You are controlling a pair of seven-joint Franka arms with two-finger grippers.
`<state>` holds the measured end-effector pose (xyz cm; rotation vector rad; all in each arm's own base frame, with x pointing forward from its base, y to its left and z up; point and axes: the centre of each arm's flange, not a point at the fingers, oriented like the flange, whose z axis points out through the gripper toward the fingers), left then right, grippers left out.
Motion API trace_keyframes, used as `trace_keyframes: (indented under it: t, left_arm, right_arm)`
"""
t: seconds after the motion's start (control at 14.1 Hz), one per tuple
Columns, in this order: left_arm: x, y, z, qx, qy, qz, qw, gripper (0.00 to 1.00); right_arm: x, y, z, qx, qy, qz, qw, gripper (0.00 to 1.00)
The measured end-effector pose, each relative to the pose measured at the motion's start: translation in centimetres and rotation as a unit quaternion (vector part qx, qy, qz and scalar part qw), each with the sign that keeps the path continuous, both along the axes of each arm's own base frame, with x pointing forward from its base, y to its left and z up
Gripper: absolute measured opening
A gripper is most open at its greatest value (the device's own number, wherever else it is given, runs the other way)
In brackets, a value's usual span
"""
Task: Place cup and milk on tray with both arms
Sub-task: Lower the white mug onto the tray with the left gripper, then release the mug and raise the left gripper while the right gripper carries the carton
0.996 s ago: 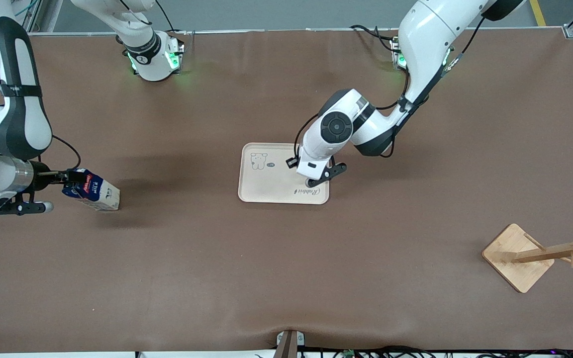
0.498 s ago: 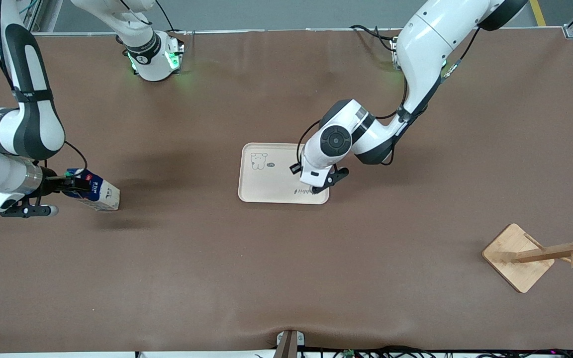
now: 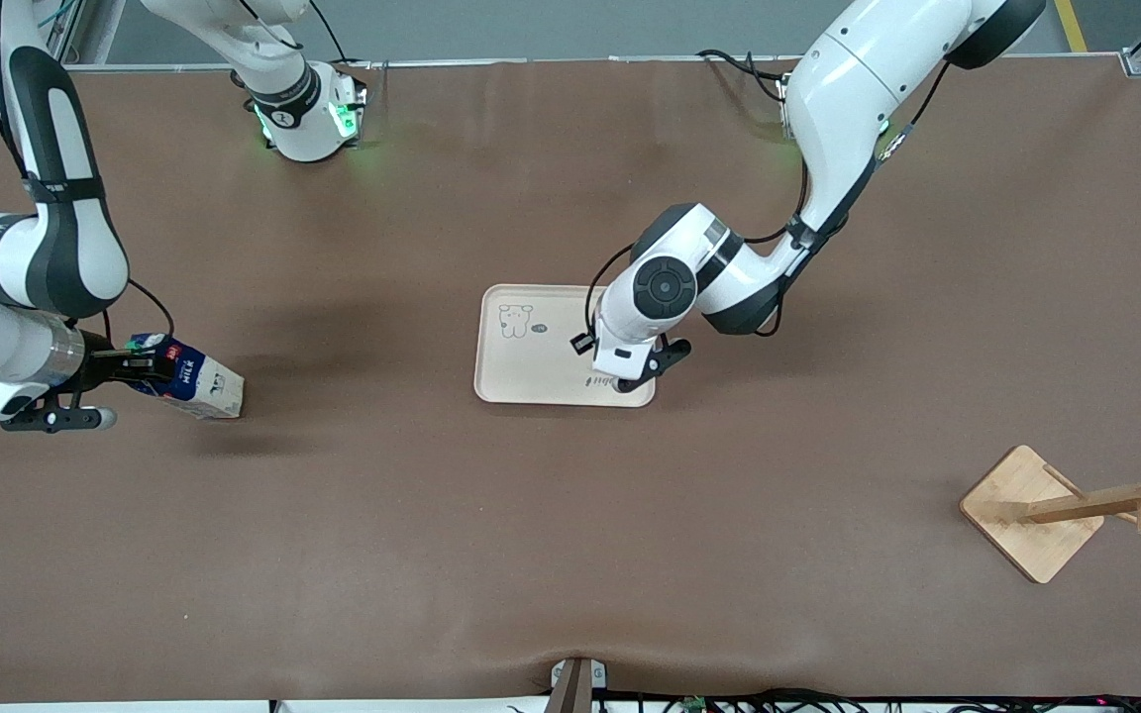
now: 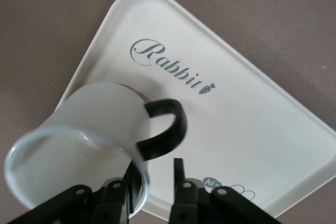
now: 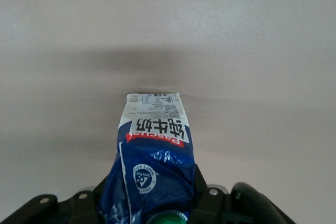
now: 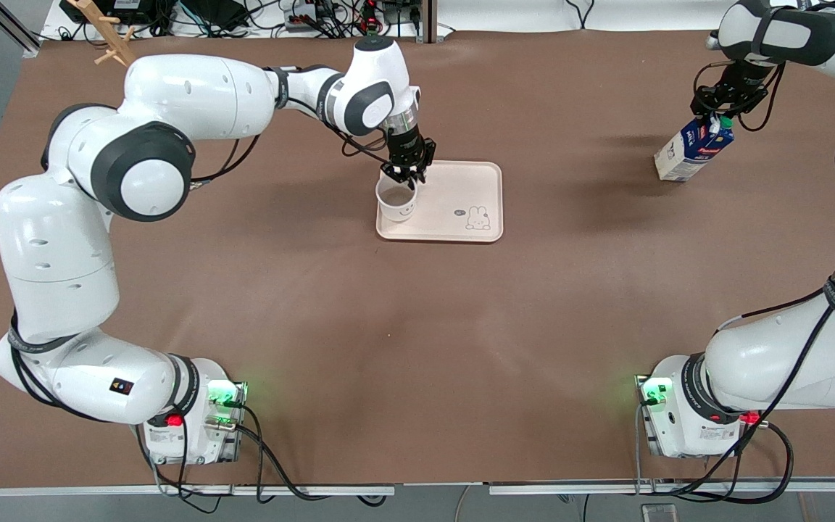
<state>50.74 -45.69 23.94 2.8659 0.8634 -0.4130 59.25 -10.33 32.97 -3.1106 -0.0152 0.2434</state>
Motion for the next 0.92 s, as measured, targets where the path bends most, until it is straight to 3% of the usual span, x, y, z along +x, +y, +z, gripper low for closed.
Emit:
trace_keyframes:
  t: [0.28,0.57,0.92]
  left_arm:
    - [0.8,0.1,0.7,-0.003,-0.006,0.011,1.0,0.59]
    - [2.6,0.1,3.0,-0.016,-0.023,0.034,0.999,0.99]
    - [7.6,4.0,10.7,-0.009,-0.057,0.056,0.997,1.0]
  right_arm:
    - [-0.2,0.1,0.4,0.01,0.006,-0.006,1.0,0.49]
    - [-0.8,0.9,3.3,0.027,0.067,-0.003,0.997,0.49]
    - [0.3,3.4,9.1,0.033,0.08,0.004,0.996,0.49]
